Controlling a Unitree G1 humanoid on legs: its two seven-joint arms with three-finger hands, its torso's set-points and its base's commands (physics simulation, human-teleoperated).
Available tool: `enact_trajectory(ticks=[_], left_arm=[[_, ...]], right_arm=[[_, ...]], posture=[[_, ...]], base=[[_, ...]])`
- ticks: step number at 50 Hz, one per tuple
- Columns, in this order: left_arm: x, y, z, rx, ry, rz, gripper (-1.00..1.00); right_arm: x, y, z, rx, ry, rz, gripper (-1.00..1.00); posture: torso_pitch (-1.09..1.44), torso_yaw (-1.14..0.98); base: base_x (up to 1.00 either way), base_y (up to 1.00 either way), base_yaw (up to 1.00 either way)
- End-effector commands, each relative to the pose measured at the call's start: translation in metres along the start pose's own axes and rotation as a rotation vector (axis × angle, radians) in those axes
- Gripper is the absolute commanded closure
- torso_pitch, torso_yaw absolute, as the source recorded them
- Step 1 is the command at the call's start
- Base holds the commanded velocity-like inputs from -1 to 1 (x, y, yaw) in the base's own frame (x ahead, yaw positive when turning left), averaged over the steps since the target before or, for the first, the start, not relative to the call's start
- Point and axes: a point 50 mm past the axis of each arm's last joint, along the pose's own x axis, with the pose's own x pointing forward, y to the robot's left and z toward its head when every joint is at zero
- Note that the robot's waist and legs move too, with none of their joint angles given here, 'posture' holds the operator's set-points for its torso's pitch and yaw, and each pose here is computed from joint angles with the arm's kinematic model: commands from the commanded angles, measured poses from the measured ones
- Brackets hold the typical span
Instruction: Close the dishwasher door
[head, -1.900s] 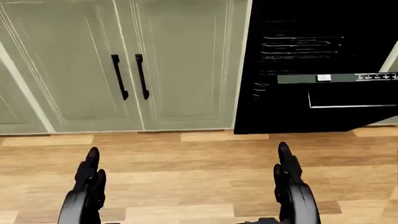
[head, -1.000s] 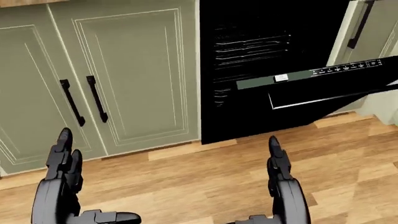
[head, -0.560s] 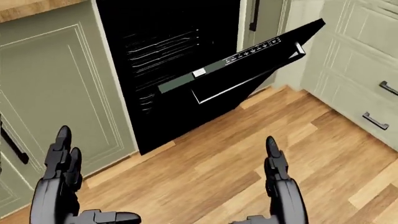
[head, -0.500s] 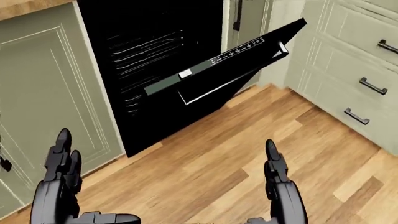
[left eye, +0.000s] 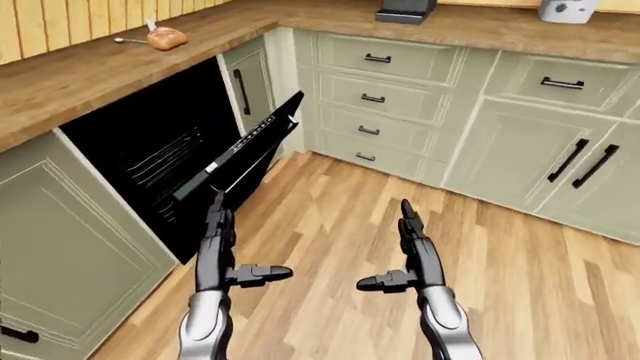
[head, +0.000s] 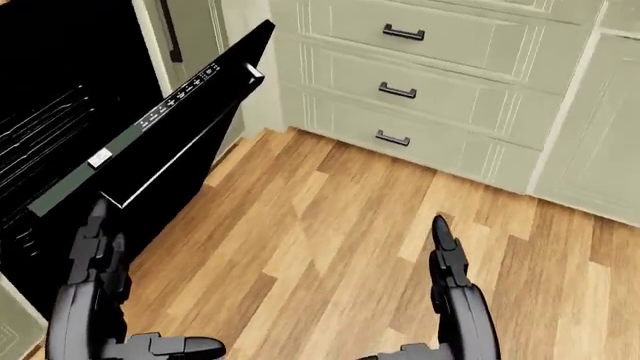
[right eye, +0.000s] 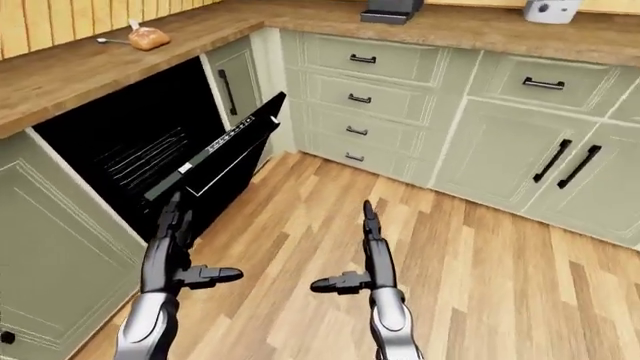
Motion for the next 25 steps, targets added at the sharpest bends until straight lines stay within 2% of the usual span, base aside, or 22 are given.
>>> enact_trajectory(ticks=[1,25], left_arm=[[0.0022,-0.0036,0.0160,-0.005,-0.084,-0.012,-1.00],[0.0014,-0.0038,0.0162,-0.006,-0.085,-0.013,-1.00]], right_arm=[[0.0022,-0.0041,0.0166,-0.007,-0.084,-0.011,-1.00],[0.0015,-0.0038,0.0159,-0.006,-0.083,-0.011,-1.00]], posture=[[0.00,0.00],[0.00,0.00]], base=[[-0.01,0.00,-0.83],[0.00,0.00,-0.83]])
